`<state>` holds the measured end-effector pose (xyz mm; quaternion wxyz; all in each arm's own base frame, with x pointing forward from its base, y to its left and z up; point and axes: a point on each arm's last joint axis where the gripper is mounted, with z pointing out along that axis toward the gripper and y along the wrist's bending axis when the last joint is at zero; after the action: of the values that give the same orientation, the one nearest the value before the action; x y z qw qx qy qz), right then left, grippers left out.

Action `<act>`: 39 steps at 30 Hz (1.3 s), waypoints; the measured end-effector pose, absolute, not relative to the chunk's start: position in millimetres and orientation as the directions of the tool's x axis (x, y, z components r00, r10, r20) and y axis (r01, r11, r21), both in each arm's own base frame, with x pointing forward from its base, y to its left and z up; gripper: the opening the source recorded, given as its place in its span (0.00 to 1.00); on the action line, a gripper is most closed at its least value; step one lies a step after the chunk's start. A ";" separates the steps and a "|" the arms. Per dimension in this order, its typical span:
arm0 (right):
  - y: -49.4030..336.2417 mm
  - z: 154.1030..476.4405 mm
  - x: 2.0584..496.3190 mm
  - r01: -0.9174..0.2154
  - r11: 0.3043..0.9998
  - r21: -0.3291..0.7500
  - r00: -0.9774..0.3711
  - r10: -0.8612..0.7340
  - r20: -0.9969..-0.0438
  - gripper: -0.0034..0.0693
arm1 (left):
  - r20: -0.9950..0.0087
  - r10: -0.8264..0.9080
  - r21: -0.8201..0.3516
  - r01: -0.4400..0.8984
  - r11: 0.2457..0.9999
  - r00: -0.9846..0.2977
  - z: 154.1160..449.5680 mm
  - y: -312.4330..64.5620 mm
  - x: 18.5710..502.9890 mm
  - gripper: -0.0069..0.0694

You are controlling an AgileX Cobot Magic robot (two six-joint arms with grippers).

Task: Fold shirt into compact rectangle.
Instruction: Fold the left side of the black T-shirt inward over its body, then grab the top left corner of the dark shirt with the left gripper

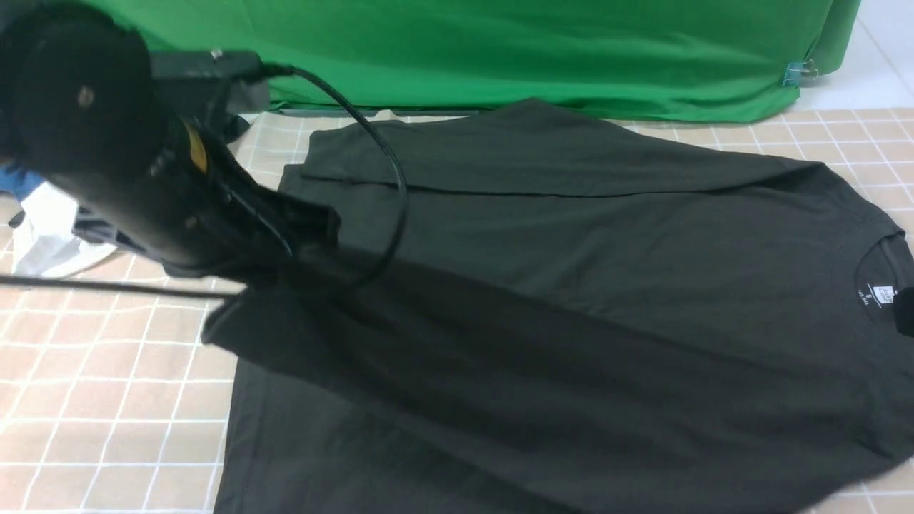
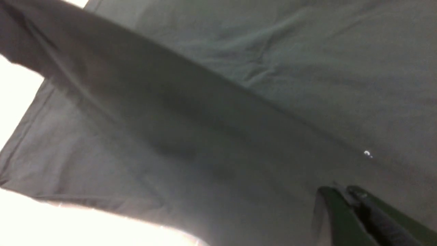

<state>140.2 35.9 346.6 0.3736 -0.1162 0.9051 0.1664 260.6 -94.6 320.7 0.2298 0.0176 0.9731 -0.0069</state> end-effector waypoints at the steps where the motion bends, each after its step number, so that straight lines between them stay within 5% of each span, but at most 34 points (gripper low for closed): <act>1: 35.9 346.7 140.3 -0.334 0.918 0.214 -0.693 -0.085 -0.716 0.16 | -0.451 0.027 0.000 0.030 1.000 -0.892 316.5 -91.2 268.1 0.15; 18: 35.9 346.8 140.4 -0.334 0.918 0.215 -0.692 -0.084 -0.717 0.19 | -0.454 0.097 0.095 0.060 0.994 -0.886 260.1 -76.6 328.1 0.16; 24: 34.6 346.4 140.8 -0.317 0.925 0.211 -0.696 -0.075 -0.714 0.19 | -0.488 0.148 0.160 0.078 0.984 -0.860 259.0 -73.4 334.6 0.36; 28: 23.4 337.5 149.9 -0.196 0.967 0.160 -0.750 -0.042 -0.660 0.15 | -0.488 0.109 0.166 0.031 0.986 -0.866 262.7 -70.1 331.8 0.48; 30: 16.2 326.6 160.9 -0.125 0.985 0.118 -0.801 -0.030 -0.598 0.10 | -0.471 0.066 0.130 0.005 0.991 -0.880 266.9 -70.4 325.6 0.46; 35: 11.2 284.4 201.8 -0.054 0.994 0.098 -0.920 -0.012 -0.391 0.09 | -0.409 0.014 -0.051 0.038 0.998 -0.912 272.8 -86.6 291.3 0.18; 39: 13.5 250.9 226.1 -0.012 0.991 0.135 -0.968 0.022 -0.250 0.18 | -0.354 0.067 -0.118 0.115 0.986 -0.933 254.4 -108.4 246.9 0.10</act>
<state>226.1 13.5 250.9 0.1265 0.0025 0.9896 0.0679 246.9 -108.4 254.4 0.1770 0.0464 0.9807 -0.0685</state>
